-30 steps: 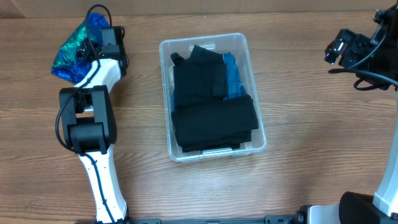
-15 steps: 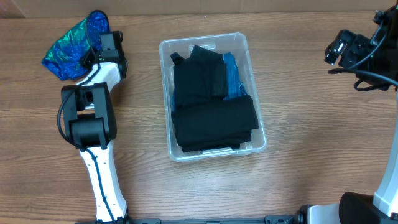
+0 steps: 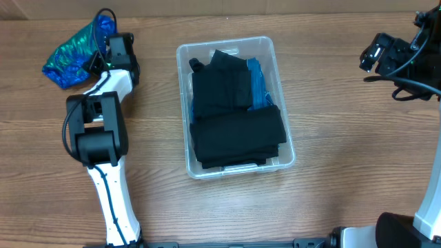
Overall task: Pack container
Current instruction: 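Carry the sequined cloth right into the top of the bin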
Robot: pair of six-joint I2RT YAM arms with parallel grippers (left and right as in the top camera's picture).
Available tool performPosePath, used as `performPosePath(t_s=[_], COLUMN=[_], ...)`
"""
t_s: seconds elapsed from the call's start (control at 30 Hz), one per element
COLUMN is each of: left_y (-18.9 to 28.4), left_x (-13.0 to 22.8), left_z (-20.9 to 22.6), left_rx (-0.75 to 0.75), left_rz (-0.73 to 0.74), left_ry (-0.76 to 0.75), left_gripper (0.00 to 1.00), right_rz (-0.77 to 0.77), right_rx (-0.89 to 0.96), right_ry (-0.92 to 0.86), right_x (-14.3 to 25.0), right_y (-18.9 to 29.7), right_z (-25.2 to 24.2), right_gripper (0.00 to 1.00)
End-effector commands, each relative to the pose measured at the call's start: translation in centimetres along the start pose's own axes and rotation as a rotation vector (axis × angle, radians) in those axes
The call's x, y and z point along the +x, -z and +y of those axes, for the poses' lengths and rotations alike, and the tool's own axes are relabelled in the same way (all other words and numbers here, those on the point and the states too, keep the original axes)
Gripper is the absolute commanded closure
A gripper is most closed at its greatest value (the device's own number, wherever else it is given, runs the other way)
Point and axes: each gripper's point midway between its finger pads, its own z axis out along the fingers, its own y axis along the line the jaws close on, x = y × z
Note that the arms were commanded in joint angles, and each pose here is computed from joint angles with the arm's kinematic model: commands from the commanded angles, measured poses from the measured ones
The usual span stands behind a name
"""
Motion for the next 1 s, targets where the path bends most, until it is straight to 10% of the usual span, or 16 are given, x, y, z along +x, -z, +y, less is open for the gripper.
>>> performPosePath(t_s=[0.0,0.43,0.7,0.97], left_y=[4.9,26.8,41.5,44.7], left_x=[-1.9,-6.8,-8.2,-6.5], left_z=[9.6,20.8,14.4,6.8], left_rx=[-0.083,-0.031,0.225,0.438], left_rz=[-0.077,-0.531,-0.829,-0.819], left_ry=[0.153,0.314,0.192,0.097], left_gripper=[0.96,0.96,0.96,0.96], right_rz=[-0.024,-0.025,-0.014,-0.009], right_rx=[-0.006,-0.007,-0.003,-0.002], right_ry=[0.006,0.006,0.005,0.004], right_x=[-0.2,-0.2,0.1,0.2], right_y=[0.8,0.8,0.8,0.8], right_z=[0.1,0.1,0.0,0.0], right_gripper=[0.00,0.00,0.00,0.00])
